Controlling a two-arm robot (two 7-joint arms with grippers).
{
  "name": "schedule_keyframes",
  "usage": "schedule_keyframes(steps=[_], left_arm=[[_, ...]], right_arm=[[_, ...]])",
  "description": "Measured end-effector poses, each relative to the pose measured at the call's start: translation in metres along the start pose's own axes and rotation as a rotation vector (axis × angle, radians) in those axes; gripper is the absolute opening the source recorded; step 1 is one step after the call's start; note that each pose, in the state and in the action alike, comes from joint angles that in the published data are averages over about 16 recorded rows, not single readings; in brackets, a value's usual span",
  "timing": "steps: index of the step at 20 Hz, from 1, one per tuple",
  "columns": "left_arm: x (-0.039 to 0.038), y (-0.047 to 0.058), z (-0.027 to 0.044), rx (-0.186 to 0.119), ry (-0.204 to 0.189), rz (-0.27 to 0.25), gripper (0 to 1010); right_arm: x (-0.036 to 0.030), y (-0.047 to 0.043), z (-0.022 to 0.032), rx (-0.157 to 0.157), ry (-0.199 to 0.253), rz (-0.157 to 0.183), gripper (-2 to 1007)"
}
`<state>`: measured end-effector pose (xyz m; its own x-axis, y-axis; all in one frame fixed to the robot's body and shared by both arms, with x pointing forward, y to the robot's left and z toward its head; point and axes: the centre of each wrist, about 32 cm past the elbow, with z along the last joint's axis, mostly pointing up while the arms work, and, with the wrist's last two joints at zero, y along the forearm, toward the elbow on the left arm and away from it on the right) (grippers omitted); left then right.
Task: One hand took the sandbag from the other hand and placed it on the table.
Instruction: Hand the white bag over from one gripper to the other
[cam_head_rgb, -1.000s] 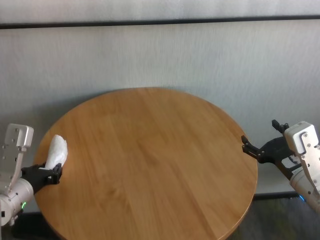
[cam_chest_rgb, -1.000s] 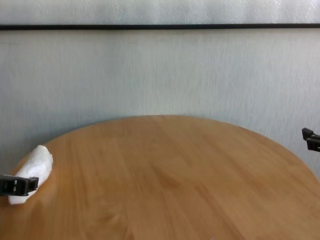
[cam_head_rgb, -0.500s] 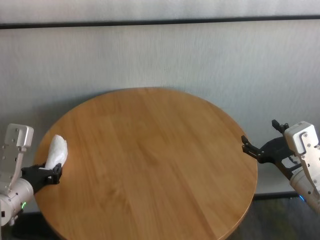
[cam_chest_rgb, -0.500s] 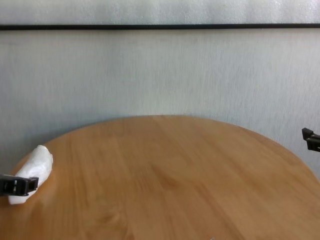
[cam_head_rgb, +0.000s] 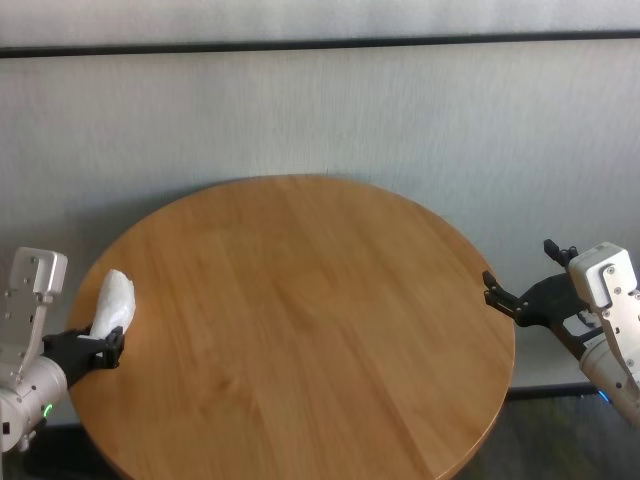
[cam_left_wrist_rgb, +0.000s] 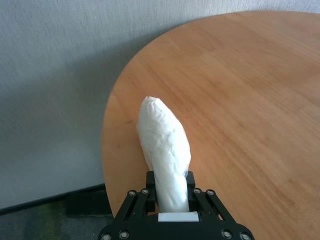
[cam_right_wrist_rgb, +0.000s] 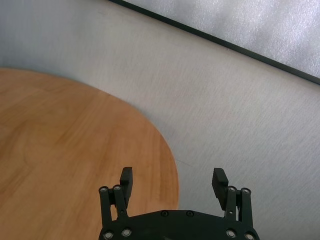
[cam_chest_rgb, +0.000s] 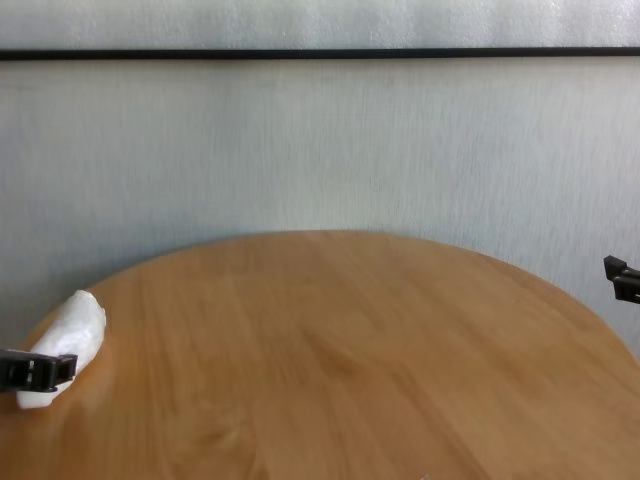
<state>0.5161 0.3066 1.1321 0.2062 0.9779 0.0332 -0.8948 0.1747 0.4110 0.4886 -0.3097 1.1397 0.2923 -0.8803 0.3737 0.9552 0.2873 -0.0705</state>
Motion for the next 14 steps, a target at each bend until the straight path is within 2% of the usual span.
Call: schedule_keyframes(steps=[14], left_arm=[[-0.0001,0.0015,-0.0005,-0.009,-0.005,-0.012,345]], right_arm=[[0.0,0.0,0.0,0.0,0.0,0.0,1001]])
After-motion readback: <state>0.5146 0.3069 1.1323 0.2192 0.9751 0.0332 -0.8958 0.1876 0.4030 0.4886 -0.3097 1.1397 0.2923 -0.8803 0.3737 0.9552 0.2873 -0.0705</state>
